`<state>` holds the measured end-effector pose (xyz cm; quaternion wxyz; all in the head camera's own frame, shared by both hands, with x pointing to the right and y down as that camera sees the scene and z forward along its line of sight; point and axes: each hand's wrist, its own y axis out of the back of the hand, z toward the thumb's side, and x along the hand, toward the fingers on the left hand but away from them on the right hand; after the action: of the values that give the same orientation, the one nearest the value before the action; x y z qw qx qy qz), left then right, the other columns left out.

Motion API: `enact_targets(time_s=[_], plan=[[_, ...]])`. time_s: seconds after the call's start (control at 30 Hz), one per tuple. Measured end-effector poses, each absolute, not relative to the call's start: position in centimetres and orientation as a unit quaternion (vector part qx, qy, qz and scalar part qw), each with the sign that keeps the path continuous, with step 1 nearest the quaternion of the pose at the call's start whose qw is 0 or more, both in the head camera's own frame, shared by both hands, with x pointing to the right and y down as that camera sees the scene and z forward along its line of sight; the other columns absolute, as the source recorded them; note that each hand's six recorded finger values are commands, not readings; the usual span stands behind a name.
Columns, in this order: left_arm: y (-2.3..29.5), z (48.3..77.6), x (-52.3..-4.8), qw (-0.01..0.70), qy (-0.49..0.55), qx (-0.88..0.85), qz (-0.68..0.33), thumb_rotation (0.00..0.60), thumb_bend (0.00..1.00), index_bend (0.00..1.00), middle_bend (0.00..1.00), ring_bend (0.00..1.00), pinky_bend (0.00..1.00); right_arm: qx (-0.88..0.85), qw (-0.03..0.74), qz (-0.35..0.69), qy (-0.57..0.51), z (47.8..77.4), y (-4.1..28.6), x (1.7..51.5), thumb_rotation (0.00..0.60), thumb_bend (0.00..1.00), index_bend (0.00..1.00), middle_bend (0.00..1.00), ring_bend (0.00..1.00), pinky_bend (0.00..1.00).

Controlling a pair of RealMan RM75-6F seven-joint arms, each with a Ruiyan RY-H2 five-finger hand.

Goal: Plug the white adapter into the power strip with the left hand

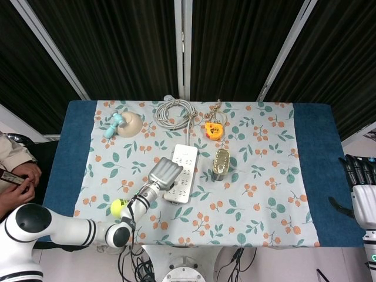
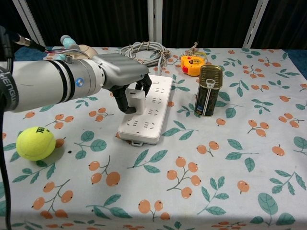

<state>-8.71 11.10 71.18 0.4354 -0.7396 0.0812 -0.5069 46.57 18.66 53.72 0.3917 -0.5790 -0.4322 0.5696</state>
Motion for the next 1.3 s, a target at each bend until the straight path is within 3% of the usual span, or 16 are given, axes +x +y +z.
enact_targets(time_s=[0.1,0.23,0.33,0.43,0.57,0.83,1.1,1.3], plan=[[11.0,71.0,-8.7,0.435,0.085,-0.741,-0.504,0.600,0.40,0.62,0.75,0.63,0.63,-0.579,0.392,0.569,-0.433,53.7,18.6,46.6,0.600,0.10,0.00,0.00,0.00,0.00],[10.8,70.7,-8.8,0.436,0.094,-0.742,-0.501,0.600,0.21,0.42,0.55,0.48,0.60,-0.579,0.391,0.569,-0.433,53.8,18.6,46.6,0.600,0.10,0.00,0.00,0.00,0.00],[10.6,70.5,-9.0,0.429,0.105,-0.745,-0.500,0.600,0.13,0.28,0.41,0.34,0.50,-0.580,0.390,0.569,-0.433,53.8,18.5,46.7,0.600,0.10,0.00,0.00,0.00,0.00],[10.3,70.2,-9.2,0.422,0.116,-0.748,-0.498,0.600,0.11,0.18,0.30,0.23,0.38,-0.580,0.389,0.569,-0.434,53.8,18.5,46.7,0.600,0.10,0.00,0.00,0.00,0.00],[9.9,69.8,-9.6,0.411,0.136,-0.754,-0.493,0.600,0.10,0.16,0.28,0.20,0.30,-0.581,0.389,0.568,-0.434,53.8,18.5,46.8,0.600,0.10,0.00,0.00,0.00,0.00],[8.3,68.2,-13.7,0.369,0.229,-0.759,-0.486,0.600,0.11,0.17,0.28,0.20,0.23,-0.590,0.382,0.568,-0.428,54.1,18.2,47.1,0.600,0.10,0.00,0.00,0.00,0.00],[6.1,65.0,-26.4,0.331,0.420,-0.695,-0.481,0.600,0.12,0.20,0.27,0.15,0.09,-0.624,0.358,0.546,-0.429,54.3,17.6,47.1,0.600,0.11,0.00,0.00,0.00,0.00],[8.9,62.2,-37.7,0.387,0.448,-0.612,-0.525,0.600,0.12,0.21,0.20,0.06,0.00,-0.639,0.355,0.527,-0.434,54.4,17.6,47.5,0.600,0.12,0.00,0.00,0.00,0.00]])
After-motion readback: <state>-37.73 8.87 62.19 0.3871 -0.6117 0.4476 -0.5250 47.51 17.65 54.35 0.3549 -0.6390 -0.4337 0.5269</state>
